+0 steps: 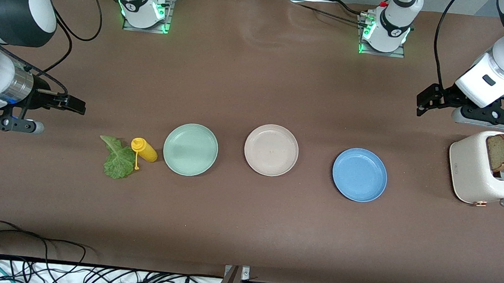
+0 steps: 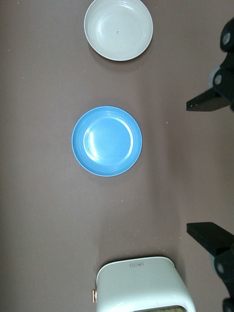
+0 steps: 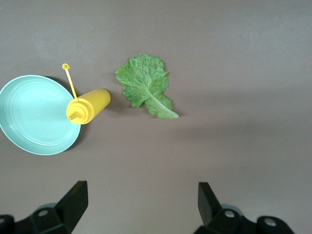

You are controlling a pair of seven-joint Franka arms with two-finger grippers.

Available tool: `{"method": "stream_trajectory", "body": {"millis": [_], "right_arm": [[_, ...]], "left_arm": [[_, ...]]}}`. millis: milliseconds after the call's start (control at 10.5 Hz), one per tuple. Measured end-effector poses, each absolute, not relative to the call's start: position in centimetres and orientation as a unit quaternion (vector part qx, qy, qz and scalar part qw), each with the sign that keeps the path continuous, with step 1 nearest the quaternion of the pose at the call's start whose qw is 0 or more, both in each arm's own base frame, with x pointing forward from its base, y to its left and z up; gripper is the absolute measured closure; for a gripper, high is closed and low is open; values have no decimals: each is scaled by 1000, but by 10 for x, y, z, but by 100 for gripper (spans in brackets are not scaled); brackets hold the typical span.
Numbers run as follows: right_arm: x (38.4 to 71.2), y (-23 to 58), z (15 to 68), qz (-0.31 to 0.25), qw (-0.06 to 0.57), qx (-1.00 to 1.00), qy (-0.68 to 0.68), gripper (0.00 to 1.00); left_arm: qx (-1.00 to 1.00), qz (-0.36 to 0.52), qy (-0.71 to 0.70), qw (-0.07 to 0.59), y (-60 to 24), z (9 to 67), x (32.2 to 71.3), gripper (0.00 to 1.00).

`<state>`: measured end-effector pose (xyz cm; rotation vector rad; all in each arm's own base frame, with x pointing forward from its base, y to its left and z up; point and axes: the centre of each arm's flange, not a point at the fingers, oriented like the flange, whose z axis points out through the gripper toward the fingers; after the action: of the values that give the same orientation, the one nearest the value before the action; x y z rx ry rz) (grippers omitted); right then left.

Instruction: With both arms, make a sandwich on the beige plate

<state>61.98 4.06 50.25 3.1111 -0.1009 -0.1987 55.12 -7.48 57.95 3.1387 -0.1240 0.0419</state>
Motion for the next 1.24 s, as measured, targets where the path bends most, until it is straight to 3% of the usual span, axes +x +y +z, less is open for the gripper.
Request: {"method": "stream_trajectory", "body": {"millis": [1244], "right_arm": [[621,40,495,-66,11,997,-28,0]], "left_arm": [[999,13,-40,0,-75,579,551,0]]}}
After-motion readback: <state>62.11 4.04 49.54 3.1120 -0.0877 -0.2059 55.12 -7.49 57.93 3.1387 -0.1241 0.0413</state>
